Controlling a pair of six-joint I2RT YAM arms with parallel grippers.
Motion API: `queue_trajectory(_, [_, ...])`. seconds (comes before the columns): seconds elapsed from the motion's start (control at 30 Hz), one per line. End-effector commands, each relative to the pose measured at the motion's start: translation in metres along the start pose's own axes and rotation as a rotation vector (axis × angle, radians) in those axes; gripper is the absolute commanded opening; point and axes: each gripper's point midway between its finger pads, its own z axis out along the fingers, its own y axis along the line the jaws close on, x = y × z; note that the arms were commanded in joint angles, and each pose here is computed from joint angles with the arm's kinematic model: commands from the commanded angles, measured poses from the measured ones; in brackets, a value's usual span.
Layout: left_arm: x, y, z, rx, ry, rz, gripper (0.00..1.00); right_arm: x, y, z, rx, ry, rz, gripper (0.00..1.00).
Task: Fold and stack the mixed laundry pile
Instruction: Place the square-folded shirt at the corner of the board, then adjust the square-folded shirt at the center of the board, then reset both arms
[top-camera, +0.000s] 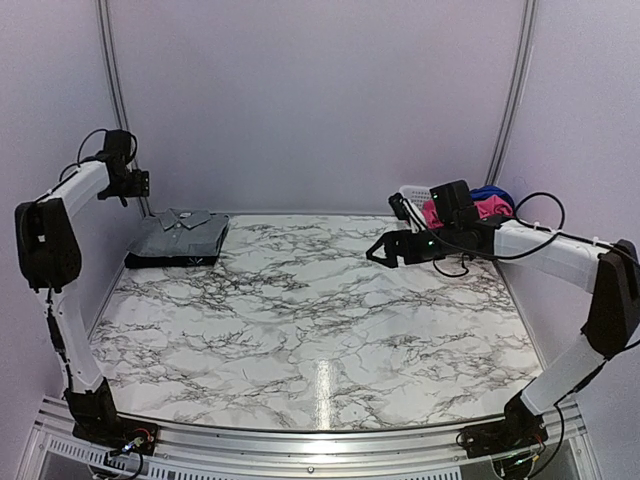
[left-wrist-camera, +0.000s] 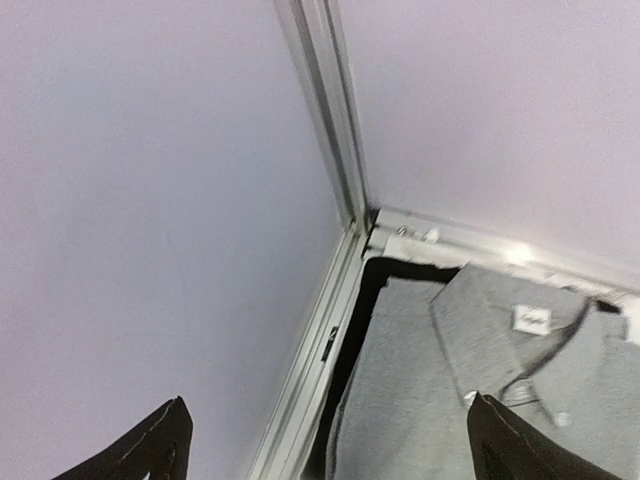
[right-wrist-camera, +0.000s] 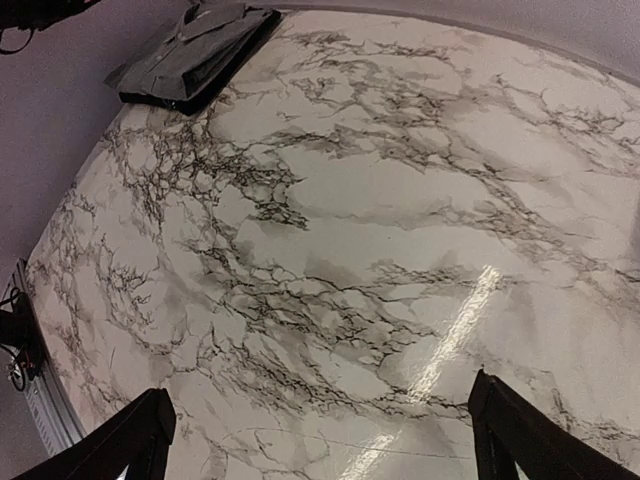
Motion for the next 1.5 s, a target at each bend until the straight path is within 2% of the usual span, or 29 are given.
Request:
queue_trajectory(0.0, [-0.022,-0.022,-0.065,0.276,-0.046,-0.135,0.99,-0.019,-0.014,-0.029,0.016,-0.078,-0.015,0.99])
queue_trajectory(0.07, [-0.010,-0.041,-0.070,0.350,-0.009,-0.143,0.99,-0.021,-0.021,-0.037,0.018,-0.088,-0.003,0.99])
queue_trajectory(0.2, [0.035,-0.073,-0.049,0.471,0.135,-0.192,0.99,-0.019,-0.024,-0.051,0.024,-0.110,0.004,0.99])
queue_trajectory(0.37, [0.084,-0.093,-0.011,0.485,0.251,-0.222,0.99,-0.002,-0.020,-0.056,0.004,-0.092,0.034,0.98])
queue_trajectory(0.53, [0.138,-0.061,0.034,0.301,0.358,-0.288,0.99,0.013,-0.020,-0.059,0.011,-0.064,0.062,0.99])
queue_trajectory(0.63, [0.154,-0.030,0.040,0.198,0.379,-0.334,0.99,0.020,-0.026,-0.060,0.032,-0.046,0.074,0.98])
queue_trajectory(0.73, [0.136,-0.015,0.021,0.169,0.324,-0.315,0.99,0.024,-0.036,-0.067,0.049,-0.051,0.106,0.98])
queue_trajectory(0.87, [0.095,-0.018,-0.026,0.245,0.250,-0.306,0.99,0.022,-0.052,-0.082,0.071,-0.090,0.149,0.98])
queue_trajectory(0.97, [0.068,-0.041,-0.073,0.328,0.183,-0.249,0.99,0.017,-0.061,-0.090,0.093,-0.113,0.170,0.98])
queue_trajectory(1.07, [0.058,-0.084,-0.125,0.427,0.137,-0.174,0.99,0.010,-0.063,-0.094,0.104,-0.126,0.181,0.99])
queue_trajectory(1.17, [0.070,-0.128,-0.176,0.496,0.114,-0.092,0.99,0.004,-0.053,-0.097,0.052,-0.159,0.199,0.98])
queue_trajectory(1.27, [0.107,-0.175,-0.220,0.597,0.145,-0.060,0.99,0.012,-0.044,-0.094,-0.007,-0.172,0.230,0.98])
queue_trajectory(1.33, [0.137,-0.199,-0.241,0.657,0.167,-0.048,0.99,0.031,-0.050,-0.086,0.037,-0.141,0.260,0.98])
queue_trajectory(1.47, [0.195,-0.220,-0.260,0.713,0.214,-0.048,0.99,0.068,-0.051,-0.075,0.122,-0.054,0.284,0.99])
